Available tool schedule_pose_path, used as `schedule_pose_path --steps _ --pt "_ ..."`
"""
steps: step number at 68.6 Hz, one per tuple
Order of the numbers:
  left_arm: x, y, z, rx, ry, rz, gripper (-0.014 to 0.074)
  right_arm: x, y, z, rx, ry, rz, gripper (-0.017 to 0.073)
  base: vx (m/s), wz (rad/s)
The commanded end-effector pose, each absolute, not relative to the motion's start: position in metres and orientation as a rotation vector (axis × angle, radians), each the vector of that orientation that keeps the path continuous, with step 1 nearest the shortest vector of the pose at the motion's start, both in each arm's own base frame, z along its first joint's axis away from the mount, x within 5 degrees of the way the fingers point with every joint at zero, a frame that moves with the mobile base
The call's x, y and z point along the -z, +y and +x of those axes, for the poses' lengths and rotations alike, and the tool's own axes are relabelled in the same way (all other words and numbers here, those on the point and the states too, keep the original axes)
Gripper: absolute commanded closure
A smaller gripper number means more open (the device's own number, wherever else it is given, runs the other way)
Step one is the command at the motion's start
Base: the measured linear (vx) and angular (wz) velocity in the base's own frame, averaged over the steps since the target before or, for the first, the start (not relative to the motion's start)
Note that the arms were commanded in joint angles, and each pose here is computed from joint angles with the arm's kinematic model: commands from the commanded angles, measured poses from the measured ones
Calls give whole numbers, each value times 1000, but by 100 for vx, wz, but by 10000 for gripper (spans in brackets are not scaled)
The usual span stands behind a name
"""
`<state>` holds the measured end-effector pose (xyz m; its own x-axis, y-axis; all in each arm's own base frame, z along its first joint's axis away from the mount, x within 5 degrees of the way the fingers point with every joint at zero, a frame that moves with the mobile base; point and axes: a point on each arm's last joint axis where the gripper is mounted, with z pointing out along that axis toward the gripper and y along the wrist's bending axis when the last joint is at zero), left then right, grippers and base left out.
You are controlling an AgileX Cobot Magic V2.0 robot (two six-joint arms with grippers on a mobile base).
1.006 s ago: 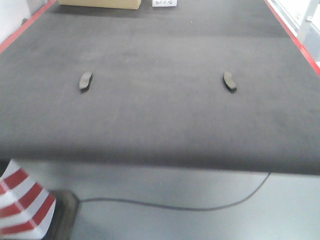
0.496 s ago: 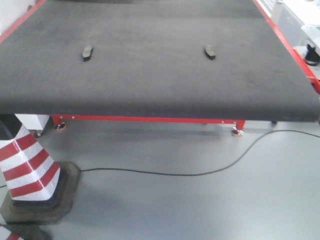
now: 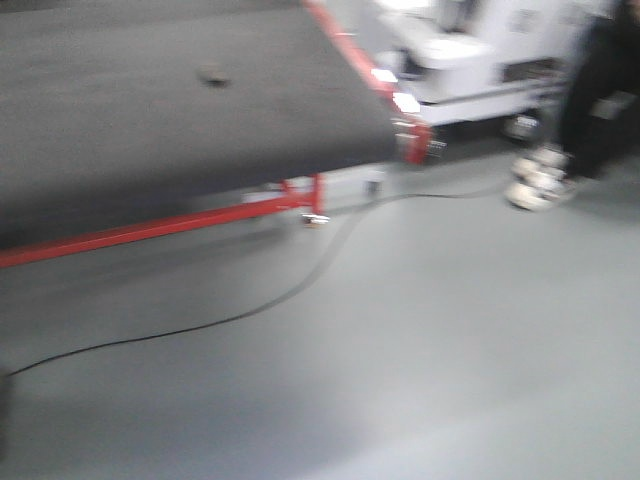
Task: Move and align brake pads A on conveyor
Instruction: 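Back the base away from the conveyor and turn toward the aisle, then drive along the yellow floor line toward the blue bin racks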
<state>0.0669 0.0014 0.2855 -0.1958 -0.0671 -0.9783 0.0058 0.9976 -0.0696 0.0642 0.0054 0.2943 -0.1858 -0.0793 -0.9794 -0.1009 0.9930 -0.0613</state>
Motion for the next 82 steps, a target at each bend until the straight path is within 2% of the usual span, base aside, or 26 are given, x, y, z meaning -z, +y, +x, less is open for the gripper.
schedule_pose_path --steps 1,82 --pt "-299 0 68 80 1689 -26 56 -309 5 65 -8 1663 -140 69 -24 -100" --pt "-299 0 68 79 1693 -27 56 -309 5 65 -8 1666 -140 69 -19 -88"
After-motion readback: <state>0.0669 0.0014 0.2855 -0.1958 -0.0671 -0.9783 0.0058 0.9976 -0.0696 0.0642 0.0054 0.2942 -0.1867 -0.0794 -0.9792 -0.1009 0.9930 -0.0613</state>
